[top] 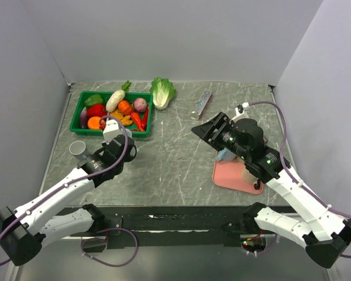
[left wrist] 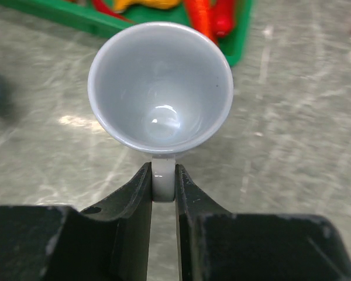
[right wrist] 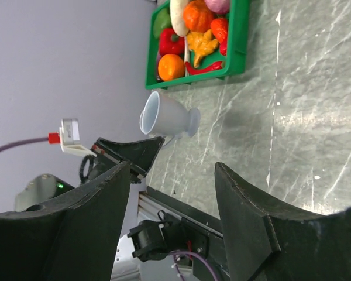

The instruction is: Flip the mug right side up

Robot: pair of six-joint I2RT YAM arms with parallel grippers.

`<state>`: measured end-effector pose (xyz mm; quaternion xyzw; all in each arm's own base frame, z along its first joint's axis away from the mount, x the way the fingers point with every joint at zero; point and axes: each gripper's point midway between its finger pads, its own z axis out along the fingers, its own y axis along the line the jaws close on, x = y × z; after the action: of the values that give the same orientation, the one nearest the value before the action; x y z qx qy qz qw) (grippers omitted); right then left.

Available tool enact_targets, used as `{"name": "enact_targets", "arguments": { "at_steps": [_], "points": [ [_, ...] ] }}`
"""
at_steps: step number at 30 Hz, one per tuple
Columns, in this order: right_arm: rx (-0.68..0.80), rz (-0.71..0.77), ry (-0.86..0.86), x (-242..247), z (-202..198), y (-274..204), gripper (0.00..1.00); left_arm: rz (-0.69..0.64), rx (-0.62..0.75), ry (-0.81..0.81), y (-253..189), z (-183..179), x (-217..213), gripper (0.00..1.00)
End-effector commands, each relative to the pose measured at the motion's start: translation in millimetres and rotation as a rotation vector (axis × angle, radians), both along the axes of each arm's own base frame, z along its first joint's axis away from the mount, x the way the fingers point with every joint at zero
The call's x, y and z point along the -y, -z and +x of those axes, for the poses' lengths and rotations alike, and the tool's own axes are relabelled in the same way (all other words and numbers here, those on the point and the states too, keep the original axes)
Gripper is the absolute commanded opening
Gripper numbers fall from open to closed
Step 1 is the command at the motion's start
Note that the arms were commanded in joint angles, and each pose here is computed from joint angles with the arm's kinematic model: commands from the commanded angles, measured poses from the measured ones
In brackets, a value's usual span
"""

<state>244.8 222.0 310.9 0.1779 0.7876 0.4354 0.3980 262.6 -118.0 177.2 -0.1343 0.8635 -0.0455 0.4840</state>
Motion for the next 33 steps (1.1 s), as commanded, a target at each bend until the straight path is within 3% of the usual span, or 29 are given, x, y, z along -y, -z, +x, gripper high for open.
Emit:
{"name": "enact_targets", "arguments": {
  "at_steps": [1, 10, 16, 20, 23, 33],
  "points": [
    [-0.025, 0.014, -0.007, 5, 0, 3, 0.66, 0.033, 0.113, -0.22, -7, 10, -34, 0.01],
    [-0.08, 0.034, -0.021, 14, 3, 18, 0.64, 0.088, 0.12, -0.339, 19, 21, -60, 0.01],
    [-0.03, 0.034, -0.092, 7, 2, 7, 0.64, 0.151, 0.127, -0.31, 38, 30, -74, 0.01],
    [-0.023, 0.026, -0.115, 3, 3, 6, 0.64, 0.117, 0.247, -0.302, 21, 39, -80, 0.01],
    [-0.032, 0.028, -0.115, 3, 4, 7, 0.64, 0.128, 0.258, -0.318, 27, 39, -93, 0.01],
    [-0.069, 0.039, -0.128, 1, 12, 15, 0.64, 0.158, 0.2, -0.356, 44, 47, -108, 0.01]
  ]
}}
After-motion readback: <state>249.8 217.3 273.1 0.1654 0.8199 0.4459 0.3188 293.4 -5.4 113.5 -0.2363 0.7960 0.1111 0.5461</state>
